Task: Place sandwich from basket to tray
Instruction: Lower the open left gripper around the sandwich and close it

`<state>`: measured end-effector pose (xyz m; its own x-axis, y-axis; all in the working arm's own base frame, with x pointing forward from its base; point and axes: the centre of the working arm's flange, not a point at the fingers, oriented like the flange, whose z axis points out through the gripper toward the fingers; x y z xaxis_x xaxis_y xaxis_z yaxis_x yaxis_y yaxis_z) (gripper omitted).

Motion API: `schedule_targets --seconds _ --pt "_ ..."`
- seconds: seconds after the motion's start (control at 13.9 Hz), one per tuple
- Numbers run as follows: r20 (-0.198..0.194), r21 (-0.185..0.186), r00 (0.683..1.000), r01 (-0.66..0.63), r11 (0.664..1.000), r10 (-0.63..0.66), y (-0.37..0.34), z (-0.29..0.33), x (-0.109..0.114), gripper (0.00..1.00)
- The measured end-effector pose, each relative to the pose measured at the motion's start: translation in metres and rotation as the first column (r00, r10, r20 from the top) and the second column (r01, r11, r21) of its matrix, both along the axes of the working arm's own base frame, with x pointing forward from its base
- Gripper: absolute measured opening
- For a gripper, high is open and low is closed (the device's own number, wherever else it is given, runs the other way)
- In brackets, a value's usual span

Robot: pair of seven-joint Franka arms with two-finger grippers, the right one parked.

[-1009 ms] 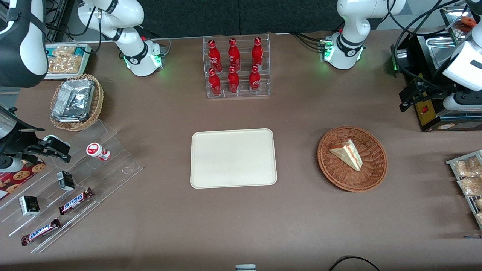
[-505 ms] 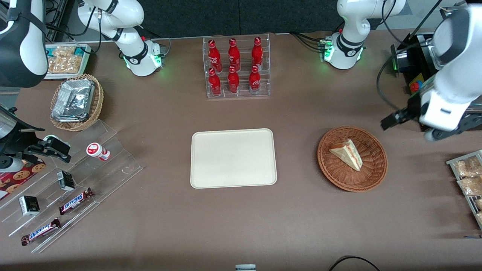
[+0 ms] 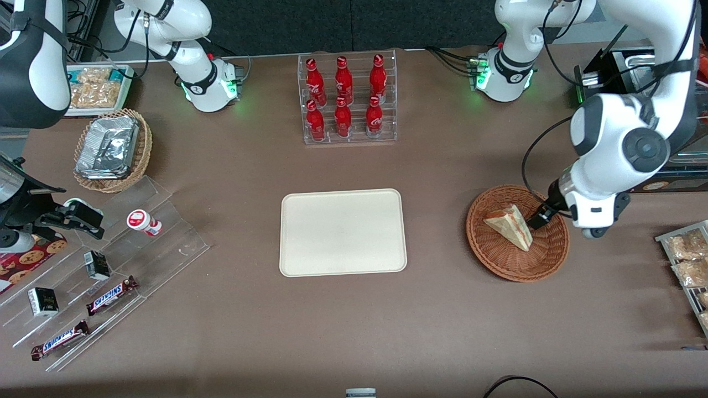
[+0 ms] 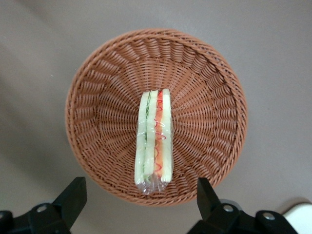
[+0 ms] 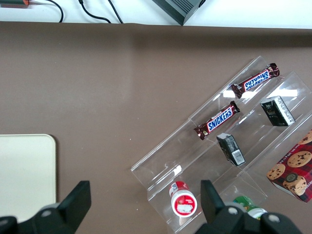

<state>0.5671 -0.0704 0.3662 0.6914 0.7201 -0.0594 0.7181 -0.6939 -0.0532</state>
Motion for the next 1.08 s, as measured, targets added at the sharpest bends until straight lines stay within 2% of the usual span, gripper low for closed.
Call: schedule_targets --seconds 0.14,0.29,0.58,0.79,0.94,1.08 --pt "0.025 -0.003 0.999 -0.048 0.999 0.048 -0.001 -0.024 0.002 1.00" --pt "0.047 -0.007 0.997 -0.068 0.998 0.068 -0.002 -0.051 -0.005 1.00" --pt "0.056 -0.011 0.996 -0.075 0.997 0.076 -0.001 -0.091 -0.021 1.00" --pt "0.053 -0.013 0.995 -0.079 0.997 0.079 -0.001 -0.113 -0.026 1.00" --pt "0.064 -0.016 0.993 -0.096 0.995 0.097 0.000 -0.126 -0.028 1.00" --pt "0.064 -0.017 0.991 -0.119 0.993 0.119 0.000 -0.136 -0.030 0.96"
